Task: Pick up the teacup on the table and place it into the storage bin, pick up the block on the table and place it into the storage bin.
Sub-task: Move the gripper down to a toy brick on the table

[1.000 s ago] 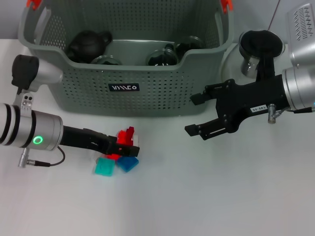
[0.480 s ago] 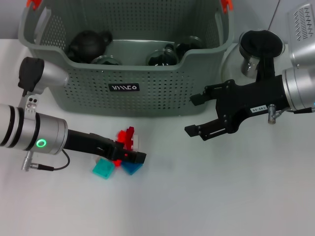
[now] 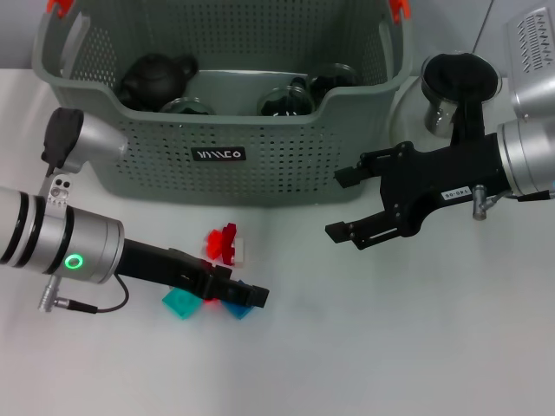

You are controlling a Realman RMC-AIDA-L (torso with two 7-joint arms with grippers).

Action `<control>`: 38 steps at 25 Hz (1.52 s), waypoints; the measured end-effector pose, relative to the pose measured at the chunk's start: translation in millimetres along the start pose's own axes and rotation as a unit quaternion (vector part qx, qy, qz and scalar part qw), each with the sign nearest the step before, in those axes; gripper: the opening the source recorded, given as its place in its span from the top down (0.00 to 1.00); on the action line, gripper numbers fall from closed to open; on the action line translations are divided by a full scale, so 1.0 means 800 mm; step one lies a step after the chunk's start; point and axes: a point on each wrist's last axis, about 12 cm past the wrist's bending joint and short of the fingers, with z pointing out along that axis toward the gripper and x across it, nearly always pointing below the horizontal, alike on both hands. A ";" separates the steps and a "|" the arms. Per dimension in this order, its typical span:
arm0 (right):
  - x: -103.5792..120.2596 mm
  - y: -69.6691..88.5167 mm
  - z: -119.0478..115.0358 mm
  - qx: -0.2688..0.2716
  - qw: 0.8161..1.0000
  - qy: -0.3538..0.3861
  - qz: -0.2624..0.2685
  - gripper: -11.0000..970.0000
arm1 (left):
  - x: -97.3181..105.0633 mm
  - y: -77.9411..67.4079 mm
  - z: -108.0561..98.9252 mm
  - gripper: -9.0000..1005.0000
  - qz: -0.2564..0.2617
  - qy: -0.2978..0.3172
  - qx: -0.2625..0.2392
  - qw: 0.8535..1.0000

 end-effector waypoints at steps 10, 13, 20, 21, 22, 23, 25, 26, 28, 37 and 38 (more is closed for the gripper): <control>0.000 0.001 -0.001 -0.002 1.000 0.000 0.000 0.09 | -0.003 -0.020 -0.003 0.08 0.012 0.006 0.064 0.998; 0.001 0.000 -0.002 -0.001 1.000 0.000 0.001 0.09 | -0.002 -0.022 -0.010 0.08 0.017 0.004 0.080 0.997; 0.003 0.000 -0.004 0.001 1.000 0.002 0.005 0.09 | 0.003 -0.005 -0.021 0.08 0.014 -0.007 0.041 0.999; 0.003 0.000 -0.004 0.001 1.000 0.002 0.005 0.09 | 0.003 -0.003 -0.022 0.08 0.013 -0.009 0.035 0.999; 0.003 0.000 -0.004 0.001 1.000 0.002 0.005 0.09 | 0.004 0.000 -0.022 0.08 0.011 -0.011 0.024 1.000; 0.003 0.000 -0.004 0.001 1.000 0.002 0.005 0.09 | 0.004 0.003 -0.022 0.08 0.010 -0.013 0.016 1.000; 0.002 -0.001 -0.004 0.001 1.000 0.002 0.005 0.09 | 0.005 0.008 -0.023 0.08 0.010 -0.013 -0.001 1.000; 0.001 -0.001 -0.004 0.001 1.000 0.002 0.005 0.09 | 0.005 0.010 -0.023 0.08 0.010 -0.013 -0.008 1.000; 0.001 -0.001 -0.003 0.001 1.000 0.002 0.004 0.09 | 0.004 0.014 -0.024 0.08 0.010 -0.014 -0.019 1.000; 0.000 -0.002 -0.003 0.002 1.000 0.001 0.004 0.09 | 0.005 0.018 -0.025 0.08 0.010 -0.007 -0.034 0.999; 0.000 -0.002 -0.003 0.002 1.000 0.001 0.004 0.09 | 0.004 0.017 -0.024 0.08 0.011 -0.005 -0.032 0.999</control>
